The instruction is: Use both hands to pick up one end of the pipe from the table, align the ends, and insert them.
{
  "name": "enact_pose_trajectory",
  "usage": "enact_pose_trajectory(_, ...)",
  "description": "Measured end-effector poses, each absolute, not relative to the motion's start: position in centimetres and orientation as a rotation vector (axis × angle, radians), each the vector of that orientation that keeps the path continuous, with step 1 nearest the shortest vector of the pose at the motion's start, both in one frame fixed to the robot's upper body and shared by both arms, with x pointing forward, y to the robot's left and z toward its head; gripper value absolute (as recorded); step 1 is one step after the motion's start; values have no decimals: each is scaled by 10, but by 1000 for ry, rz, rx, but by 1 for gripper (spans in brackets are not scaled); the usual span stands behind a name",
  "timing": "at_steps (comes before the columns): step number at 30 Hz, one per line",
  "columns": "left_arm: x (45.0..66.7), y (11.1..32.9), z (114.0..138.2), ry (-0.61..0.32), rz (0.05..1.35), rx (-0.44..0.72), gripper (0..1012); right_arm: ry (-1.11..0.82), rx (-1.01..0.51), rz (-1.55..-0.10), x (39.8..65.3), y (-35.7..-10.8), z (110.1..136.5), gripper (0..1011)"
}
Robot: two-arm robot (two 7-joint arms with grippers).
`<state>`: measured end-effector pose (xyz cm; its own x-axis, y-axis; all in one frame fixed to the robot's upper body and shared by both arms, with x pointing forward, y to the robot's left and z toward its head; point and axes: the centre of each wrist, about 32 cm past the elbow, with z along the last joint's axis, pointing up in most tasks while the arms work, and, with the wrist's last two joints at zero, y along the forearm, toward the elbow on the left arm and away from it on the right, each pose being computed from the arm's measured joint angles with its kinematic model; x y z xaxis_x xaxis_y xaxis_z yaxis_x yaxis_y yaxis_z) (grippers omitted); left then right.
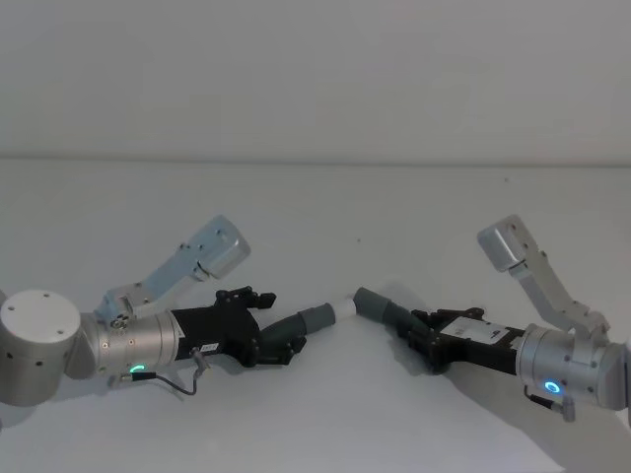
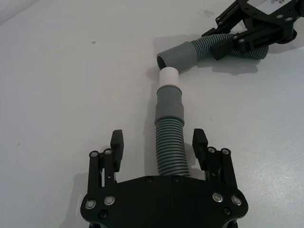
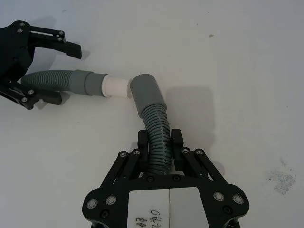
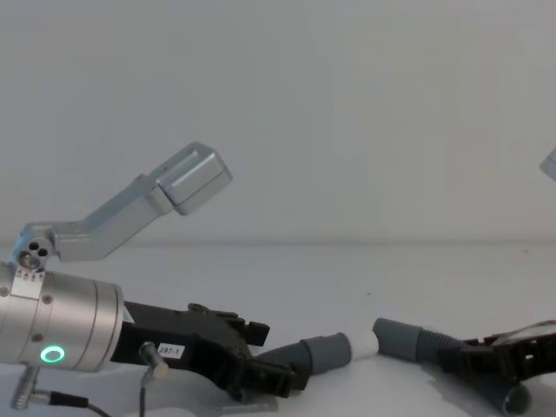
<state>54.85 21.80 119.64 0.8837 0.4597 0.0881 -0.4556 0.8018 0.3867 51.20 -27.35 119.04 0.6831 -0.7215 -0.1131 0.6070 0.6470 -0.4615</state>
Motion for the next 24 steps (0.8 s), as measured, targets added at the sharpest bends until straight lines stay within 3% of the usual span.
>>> enact_pose_trajectory(10,548,218,1196,10,491,412,645,300,-410,-768,512,-273,1190,281)
enact_pose_trajectory(13,548,218,1196,10,491,412,503,300,-409,-768,512,-273,1190,281)
enact_pose_trajectory(17,548,218,1196,10,491,412,429,300,-409,-768,512,-273,1190,282)
enact_pose_trajectory(18,548,218,1196,10,491,412,364,300,-409,-768,512,-273,1190,281)
enact_pose_trajectory(24,548,218,1196,10,491,412,312,300,-409,-768,512,-273,1190,281)
